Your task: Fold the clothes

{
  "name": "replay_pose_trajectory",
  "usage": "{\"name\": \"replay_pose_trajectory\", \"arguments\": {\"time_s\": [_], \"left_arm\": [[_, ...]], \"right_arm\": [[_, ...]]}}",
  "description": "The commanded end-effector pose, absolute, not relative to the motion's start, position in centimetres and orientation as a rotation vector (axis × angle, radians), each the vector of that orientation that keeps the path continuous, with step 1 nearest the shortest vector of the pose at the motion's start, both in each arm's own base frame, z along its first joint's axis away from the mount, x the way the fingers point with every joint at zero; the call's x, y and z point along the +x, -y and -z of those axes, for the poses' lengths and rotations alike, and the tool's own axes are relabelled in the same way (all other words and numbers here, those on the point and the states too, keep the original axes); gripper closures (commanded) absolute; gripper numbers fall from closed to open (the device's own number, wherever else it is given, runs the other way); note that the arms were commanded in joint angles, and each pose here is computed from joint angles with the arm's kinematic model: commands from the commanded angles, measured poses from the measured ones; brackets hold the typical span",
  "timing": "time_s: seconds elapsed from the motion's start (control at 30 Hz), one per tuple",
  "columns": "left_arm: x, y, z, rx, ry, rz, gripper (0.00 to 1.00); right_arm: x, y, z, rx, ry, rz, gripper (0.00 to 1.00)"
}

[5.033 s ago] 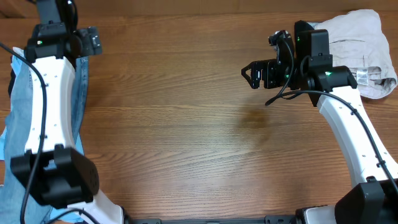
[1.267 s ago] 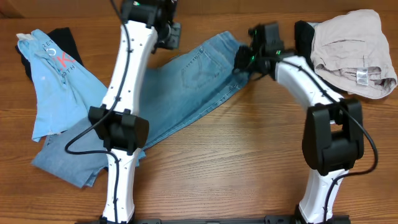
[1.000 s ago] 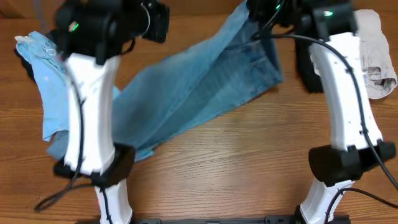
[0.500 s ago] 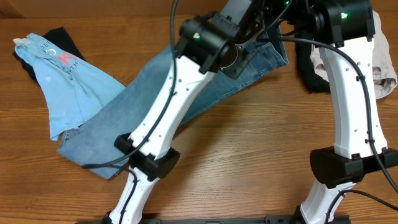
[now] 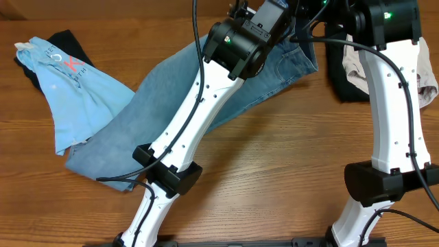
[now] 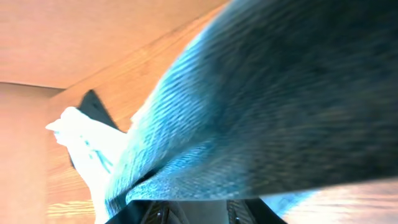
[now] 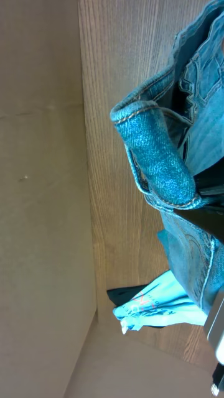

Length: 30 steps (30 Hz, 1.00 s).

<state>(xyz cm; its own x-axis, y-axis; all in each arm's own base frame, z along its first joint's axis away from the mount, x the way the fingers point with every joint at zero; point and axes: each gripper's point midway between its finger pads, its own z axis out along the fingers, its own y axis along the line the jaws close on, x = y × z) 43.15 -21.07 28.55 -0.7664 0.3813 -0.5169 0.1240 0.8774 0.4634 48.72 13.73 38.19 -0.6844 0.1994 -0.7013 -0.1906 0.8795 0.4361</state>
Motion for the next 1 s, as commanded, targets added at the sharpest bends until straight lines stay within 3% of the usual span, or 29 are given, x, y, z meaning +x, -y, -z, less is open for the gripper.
{"name": "replay_pose_trajectory", "arguments": {"time_s": [0.0,0.1,0.17,0.4,0.63,0.7,0.83,0.97], "left_arm": [[44.5,17.2,-29.5,0.243,-2.382,-0.676,0.65],[45.9,12.7,-27.7,0.156,-2.468,-0.726,0.68],[46.4,9.9,-27.7,0.076,-2.497,-0.711,0.9],[43.4,4.8,-36.7,-0.102,-2.302,-0.742,0.78],[37.4,2.3,-44.7,-0.163,-2.151,-0.628,0.96],[35.4,1.7,-46.7,-0.186,-2.109,-0.568,0.96],[34.1,4.4,-46.8,-0.058,-2.158,-0.321,0.96],[35.2,9.0,-43.0,0.244,-2.299,-0.159,0.93]], "right_arm": [[47.4,-12.2,-42.2,0.003,-2.139,-0.597,0.96],[47.0,-10.9,-43.8,0.015,-2.095,-0.607,0.96],[45.8,-9.9,-45.9,-0.002,-2.044,-0.661,0.96],[40.3,-3.9,-51.2,0.088,-1.926,-0.582,0.96],[33.3,-4.2,-54.4,0.039,-1.867,-0.54,0.96],[31.4,-4.4,-55.4,0.028,-1.839,-0.537,0.96],[29.7,-4.7,-55.8,0.017,-1.833,-0.548,0.96],[31.6,-4.5,-53.5,0.038,-1.915,-0.556,0.96]]}}
